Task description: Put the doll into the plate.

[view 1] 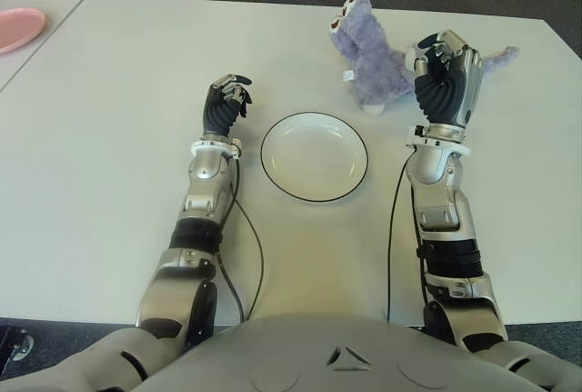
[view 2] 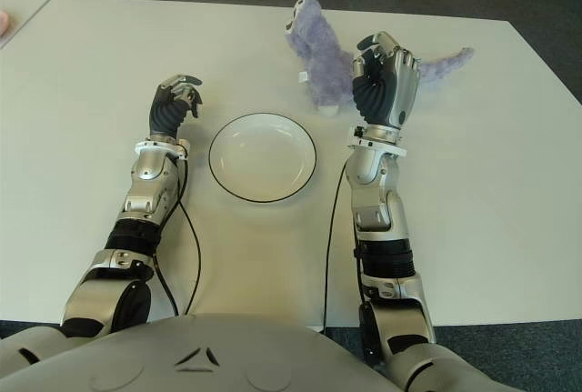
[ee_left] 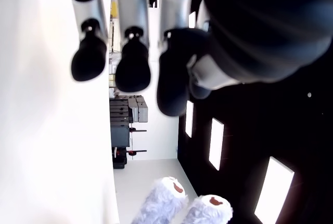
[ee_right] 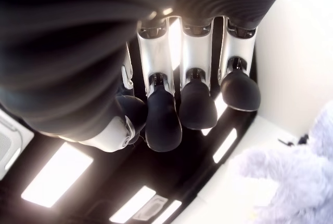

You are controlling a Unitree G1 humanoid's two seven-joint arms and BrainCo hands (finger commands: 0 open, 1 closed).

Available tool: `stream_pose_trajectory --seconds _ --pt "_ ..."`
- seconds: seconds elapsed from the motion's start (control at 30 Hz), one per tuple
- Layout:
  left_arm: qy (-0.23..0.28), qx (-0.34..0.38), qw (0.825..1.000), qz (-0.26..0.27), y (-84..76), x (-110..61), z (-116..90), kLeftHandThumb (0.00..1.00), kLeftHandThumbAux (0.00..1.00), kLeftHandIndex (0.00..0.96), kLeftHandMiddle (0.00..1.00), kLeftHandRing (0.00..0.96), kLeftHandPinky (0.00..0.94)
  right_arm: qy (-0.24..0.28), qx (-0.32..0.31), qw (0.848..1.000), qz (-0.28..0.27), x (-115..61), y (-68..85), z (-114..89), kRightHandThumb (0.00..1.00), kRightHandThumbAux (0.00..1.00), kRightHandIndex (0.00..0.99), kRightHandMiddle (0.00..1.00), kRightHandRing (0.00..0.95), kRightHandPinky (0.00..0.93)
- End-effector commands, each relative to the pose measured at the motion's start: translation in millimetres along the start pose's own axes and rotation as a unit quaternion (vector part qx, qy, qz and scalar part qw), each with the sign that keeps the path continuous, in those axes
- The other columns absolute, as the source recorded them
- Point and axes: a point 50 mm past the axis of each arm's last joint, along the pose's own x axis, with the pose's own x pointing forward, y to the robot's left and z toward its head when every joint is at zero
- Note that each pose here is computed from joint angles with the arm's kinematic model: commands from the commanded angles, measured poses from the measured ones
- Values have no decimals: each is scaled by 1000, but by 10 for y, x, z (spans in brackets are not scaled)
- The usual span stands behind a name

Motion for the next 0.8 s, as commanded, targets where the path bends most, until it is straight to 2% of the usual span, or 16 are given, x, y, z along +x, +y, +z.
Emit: stream_pose_trajectory --seconds 0.03,0.53,0.7,0.8 --pt "112 -23 993 25 19 -365 -522 713 700 443 735 757 730 -24 -43 999 20 32 0 18 721 706 433 725 741 705" --pt "114 -23 993 28 24 -371 -529 713 700 443 734 754 713 -68 -119 990 43 83 -91 -39 715 705 426 617 658 677" --pt "116 -25 993 29 26 -373 -533 714 700 443 731 752 715 -78 -124 988 52 96 -111 -51 715 705 424 585 624 623" --pt "116 -27 992 29 26 -374 -533 714 700 444 736 757 722 -94 -130 985 62 127 -134 -76 713 705 423 555 566 540"
